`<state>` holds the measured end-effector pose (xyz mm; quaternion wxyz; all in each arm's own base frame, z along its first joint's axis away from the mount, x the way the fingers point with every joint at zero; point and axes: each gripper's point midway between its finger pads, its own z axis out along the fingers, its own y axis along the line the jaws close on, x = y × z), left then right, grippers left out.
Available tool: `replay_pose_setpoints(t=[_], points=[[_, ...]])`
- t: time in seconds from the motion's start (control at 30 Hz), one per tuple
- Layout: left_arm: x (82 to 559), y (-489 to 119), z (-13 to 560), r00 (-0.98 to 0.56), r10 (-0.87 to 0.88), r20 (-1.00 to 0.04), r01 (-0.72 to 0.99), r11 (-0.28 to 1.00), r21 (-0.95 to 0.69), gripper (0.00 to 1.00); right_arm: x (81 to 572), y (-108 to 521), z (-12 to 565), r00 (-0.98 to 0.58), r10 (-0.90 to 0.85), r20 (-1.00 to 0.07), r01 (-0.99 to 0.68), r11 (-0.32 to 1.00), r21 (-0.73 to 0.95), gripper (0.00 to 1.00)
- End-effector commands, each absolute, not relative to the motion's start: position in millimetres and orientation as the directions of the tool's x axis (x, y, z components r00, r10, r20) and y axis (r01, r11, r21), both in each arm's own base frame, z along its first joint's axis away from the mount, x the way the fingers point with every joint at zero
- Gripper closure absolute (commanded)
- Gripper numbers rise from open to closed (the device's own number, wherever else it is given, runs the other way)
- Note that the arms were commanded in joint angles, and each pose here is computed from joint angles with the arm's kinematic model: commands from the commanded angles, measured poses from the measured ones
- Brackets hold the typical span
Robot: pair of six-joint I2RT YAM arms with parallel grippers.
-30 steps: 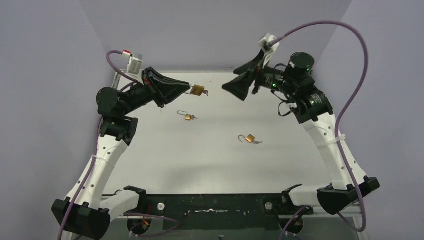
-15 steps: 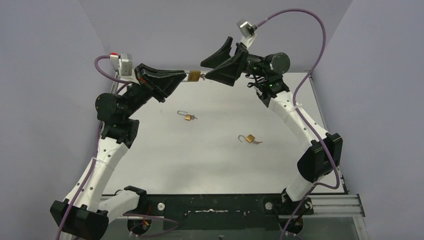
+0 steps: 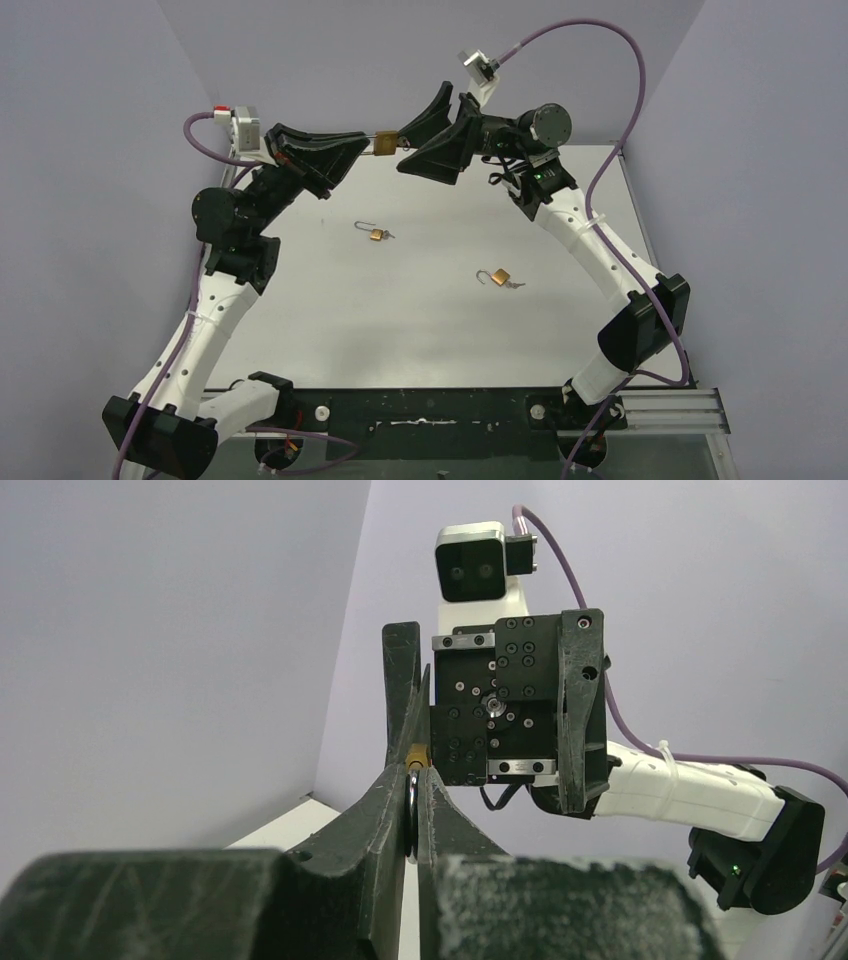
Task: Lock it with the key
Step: Lock the lock.
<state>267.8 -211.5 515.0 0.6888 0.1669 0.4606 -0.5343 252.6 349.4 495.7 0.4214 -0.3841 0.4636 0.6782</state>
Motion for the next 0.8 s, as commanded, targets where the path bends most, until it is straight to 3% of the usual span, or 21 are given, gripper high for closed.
replay_pose_setpoints(t=[0.0,0.1,0.3,0.53,0.6,0.77], points=[[258.3,-206.2,536.1,0.078,-0.62,-0.781,0.905,0.372,-0.205,1.0,238.8,346.5,524.0,-0.261,0.266,-0.928,-0.952,-0.232,0.201,0.28],[258.7,-206.9,534.3,0.072,-0.618,-0.783,0.906,0.369,-0.209,1.0,239.7,349.2,525.8,-0.268,0.271,-0.924,-0.949,-0.239,0.205,0.32],[260.2,-207.0,530.8,0.066,-0.618,-0.783,0.903,0.37,-0.216,1.0,242.9,353.6,528.1,-0.291,0.271,-0.917,-0.942,-0.25,0.225,0.53],[263.7,-208.4,524.9,0.057,-0.611,-0.79,0.9,0.373,-0.224,1.0,242.0,360.0,527.1,-0.302,0.264,-0.916,-0.937,-0.262,0.234,0.56],[263.5,-208.6,524.5,0.056,-0.61,-0.791,0.901,0.372,-0.224,1.0,242.2,362.3,525.7,-0.309,0.257,-0.916,-0.934,-0.262,0.242,0.64],[261.4,-208.1,525.4,0.059,-0.609,-0.791,0.902,0.373,-0.219,1.0,244.5,363.8,523.4,-0.315,0.249,-0.916,-0.934,-0.253,0.253,0.97]])
